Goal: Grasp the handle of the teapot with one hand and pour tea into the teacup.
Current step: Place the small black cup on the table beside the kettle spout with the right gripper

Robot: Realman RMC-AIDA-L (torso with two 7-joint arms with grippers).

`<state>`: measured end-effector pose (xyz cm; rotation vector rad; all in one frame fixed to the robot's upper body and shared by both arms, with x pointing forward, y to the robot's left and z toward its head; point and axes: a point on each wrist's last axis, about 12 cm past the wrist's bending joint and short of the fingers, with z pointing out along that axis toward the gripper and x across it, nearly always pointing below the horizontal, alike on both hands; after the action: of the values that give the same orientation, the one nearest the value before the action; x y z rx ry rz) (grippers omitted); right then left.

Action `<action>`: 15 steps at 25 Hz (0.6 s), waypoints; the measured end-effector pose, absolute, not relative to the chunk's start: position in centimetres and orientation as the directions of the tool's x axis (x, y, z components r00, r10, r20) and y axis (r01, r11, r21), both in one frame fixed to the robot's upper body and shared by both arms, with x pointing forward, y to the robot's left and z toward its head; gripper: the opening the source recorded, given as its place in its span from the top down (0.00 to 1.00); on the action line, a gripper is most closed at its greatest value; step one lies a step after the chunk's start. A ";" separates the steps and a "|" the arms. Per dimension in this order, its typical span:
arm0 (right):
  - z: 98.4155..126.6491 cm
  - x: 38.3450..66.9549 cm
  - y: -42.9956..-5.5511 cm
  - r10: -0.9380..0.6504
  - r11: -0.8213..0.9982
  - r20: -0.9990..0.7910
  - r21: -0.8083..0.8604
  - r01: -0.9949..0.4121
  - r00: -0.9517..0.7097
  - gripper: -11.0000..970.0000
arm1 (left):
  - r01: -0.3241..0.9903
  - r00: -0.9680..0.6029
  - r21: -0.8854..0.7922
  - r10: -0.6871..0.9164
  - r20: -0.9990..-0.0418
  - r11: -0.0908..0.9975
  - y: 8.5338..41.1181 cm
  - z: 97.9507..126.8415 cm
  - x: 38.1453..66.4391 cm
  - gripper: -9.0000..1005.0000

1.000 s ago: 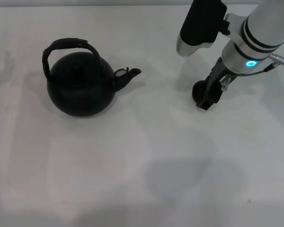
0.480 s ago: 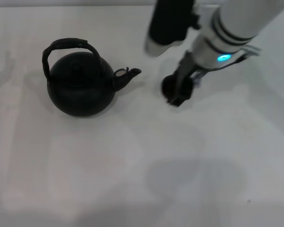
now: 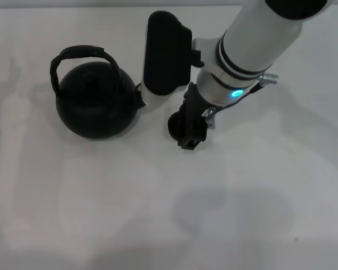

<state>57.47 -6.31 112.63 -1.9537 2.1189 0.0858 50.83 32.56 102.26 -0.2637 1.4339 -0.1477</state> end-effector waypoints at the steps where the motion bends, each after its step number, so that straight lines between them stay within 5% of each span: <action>1: 112.4 57.4 -6.4 -0.973 0.093 -0.222 -0.129 -0.987 -0.062 0.25 | -0.057 0.134 -0.267 -0.258 -0.957 0.962 32.6 102.3 50.8 0.12; 15: 111.3 56.8 -6.7 -0.980 0.065 -0.193 -0.114 -0.991 -0.042 0.25 | -0.054 0.132 -0.267 -0.258 -0.957 0.962 32.5 102.2 50.8 0.12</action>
<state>56.76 -6.74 111.28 -2.0084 2.1200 0.0743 50.81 32.46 102.22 -0.2605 1.4360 -0.1508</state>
